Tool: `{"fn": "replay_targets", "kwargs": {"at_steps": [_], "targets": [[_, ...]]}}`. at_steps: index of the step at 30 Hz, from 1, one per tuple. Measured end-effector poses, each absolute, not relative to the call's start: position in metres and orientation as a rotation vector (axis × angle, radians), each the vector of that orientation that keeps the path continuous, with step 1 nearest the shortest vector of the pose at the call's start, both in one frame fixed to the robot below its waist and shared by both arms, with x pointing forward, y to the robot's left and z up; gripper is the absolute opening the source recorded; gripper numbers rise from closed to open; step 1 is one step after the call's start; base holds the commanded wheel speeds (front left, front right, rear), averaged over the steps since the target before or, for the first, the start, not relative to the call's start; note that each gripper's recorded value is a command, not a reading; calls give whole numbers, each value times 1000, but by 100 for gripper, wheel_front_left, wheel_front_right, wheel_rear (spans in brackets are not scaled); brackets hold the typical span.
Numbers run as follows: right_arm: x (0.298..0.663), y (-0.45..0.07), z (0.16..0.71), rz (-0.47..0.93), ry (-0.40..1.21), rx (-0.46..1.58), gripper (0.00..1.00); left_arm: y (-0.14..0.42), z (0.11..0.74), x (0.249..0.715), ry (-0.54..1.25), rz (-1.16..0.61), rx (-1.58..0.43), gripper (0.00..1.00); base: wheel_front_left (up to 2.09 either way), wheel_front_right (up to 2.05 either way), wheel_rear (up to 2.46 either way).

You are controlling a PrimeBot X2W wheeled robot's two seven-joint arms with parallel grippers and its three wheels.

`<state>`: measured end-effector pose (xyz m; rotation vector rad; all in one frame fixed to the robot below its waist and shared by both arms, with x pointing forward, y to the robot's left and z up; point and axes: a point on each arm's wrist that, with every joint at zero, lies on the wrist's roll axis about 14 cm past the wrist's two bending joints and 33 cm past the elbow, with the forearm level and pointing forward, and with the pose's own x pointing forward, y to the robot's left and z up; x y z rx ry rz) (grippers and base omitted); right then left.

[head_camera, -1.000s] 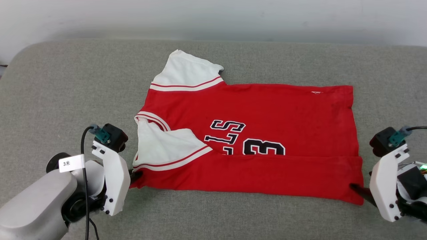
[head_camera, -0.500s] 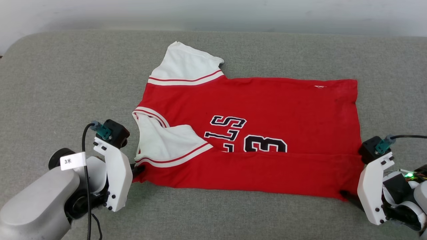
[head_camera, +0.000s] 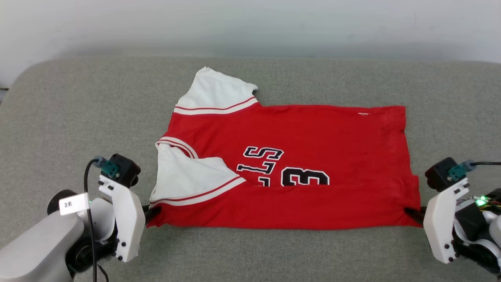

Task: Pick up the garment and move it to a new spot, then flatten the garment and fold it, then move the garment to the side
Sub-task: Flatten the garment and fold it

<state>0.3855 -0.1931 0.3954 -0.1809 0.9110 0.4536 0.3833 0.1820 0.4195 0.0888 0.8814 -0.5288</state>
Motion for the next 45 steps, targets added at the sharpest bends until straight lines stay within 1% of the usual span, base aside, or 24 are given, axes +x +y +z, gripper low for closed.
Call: {"fn": "replay_targets", "kwargs": {"at_steps": [3, 7, 13, 21, 28, 35, 39, 40, 41, 42, 45], "targets": [[387, -198, 414, 448, 846, -181, 0, 181, 427, 378, 859, -526, 82, 0, 0, 0, 0], [379, -201, 430, 448, 801, -175, 0, 185, 434, 369, 843, -516, 83, 0, 0, 0, 0], [359, -206, 439, 440, 784, -152, 0, 186, 435, 349, 855, -515, 81, 0, 0, 0, 0], [326, -217, 425, 411, 856, -122, 0, 190, 421, 321, 918, -498, 50, 0, 0, 0, 0], [302, -219, 403, 388, 947, -76, 0, 189, 401, 309, 985, -485, 9, 0, 0, 0, 0], [288, -220, 373, 353, 1047, -34, 0, 189, 377, 303, 1055, -466, -29, 0, 0, 0, 0], [288, -218, 364, 344, 1049, -19, 0, 193, 370, 303, 1063, -444, -47, 0, 0, 0, 0], [289, -217, 364, 342, 1036, -10, 33, 193, 370, 305, 1052, -439, -51, 18, 0, 0, 0], [291, -216, 366, 340, 1016, -4, 88, 193, 372, 308, 1035, -435, -55, 69, 0, 0, 0], [295, -215, 369, 337, 989, 1, 100, 194, 375, 310, 1014, -432, -53, 100, 0, 0, 0], [307, -214, 382, 323, 896, 17, 100, 201, 383, 313, 975, -421, -11, 100, 0, 0, 0]]}}
